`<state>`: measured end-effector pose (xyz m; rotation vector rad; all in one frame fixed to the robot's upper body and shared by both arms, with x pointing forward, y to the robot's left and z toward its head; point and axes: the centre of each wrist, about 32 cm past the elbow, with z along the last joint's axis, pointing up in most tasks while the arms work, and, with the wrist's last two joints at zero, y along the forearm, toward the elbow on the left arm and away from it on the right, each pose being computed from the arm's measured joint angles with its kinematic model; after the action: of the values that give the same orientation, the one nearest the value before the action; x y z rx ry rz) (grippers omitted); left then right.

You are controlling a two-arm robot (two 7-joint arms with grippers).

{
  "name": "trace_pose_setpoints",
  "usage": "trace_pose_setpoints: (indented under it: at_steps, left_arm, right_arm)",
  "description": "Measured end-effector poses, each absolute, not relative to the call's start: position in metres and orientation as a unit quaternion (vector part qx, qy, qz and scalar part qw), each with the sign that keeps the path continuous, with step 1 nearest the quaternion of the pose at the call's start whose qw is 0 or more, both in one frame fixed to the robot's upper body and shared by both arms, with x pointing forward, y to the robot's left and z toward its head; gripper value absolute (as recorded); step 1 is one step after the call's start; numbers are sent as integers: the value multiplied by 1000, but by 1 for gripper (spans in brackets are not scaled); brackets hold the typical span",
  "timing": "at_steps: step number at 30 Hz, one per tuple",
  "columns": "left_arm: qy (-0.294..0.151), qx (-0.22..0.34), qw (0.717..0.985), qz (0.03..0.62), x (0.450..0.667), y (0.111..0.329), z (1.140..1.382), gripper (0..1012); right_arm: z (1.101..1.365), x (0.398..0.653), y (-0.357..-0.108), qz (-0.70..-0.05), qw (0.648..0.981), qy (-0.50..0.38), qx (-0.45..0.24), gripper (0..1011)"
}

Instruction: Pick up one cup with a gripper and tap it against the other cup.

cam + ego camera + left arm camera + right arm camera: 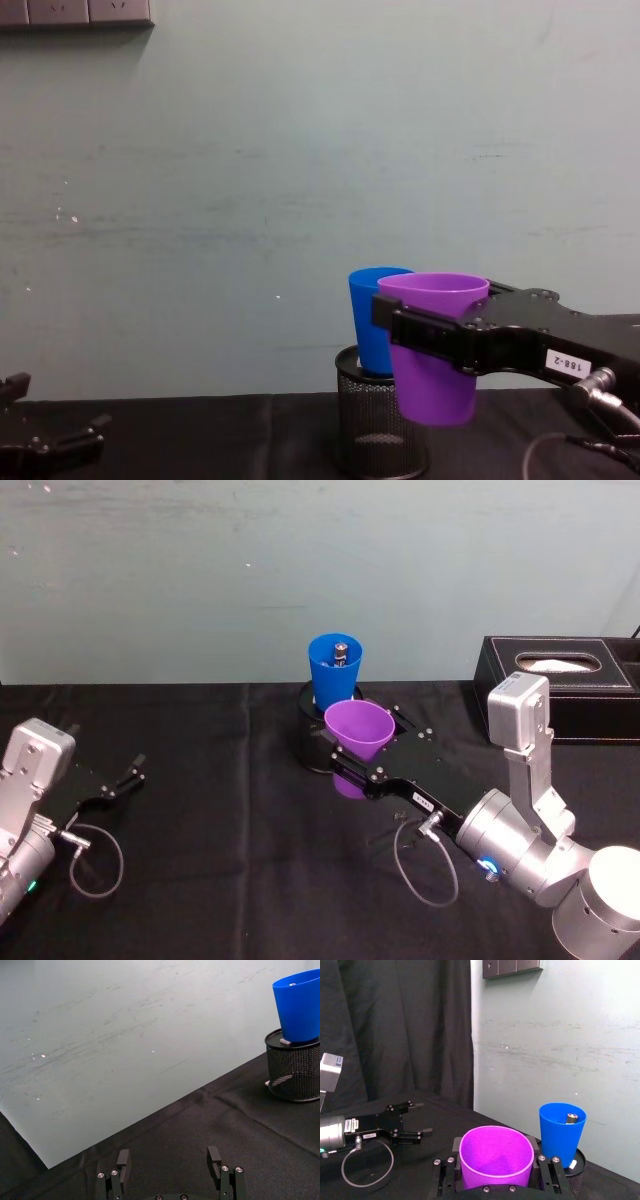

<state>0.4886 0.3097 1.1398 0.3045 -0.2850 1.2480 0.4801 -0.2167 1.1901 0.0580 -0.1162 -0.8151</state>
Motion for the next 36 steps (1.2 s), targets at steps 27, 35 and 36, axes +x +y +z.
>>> trace_pose_setpoints:
  at_steps: [27,35,36]
  left_arm:
    - [-132,141,791,580,489,310,1140,1000]
    - [-132,141,791,580,489,310,1140,1000]
    - [-132,141,791,580,489,310,1140,1000]
  right_arm:
    - [1185,516,-205,-402,915,-44,20,743]
    - [1187,535,-201,-409,911,-45,23,743]
    - [1188,537,-201,-410,911,-45,23,743]
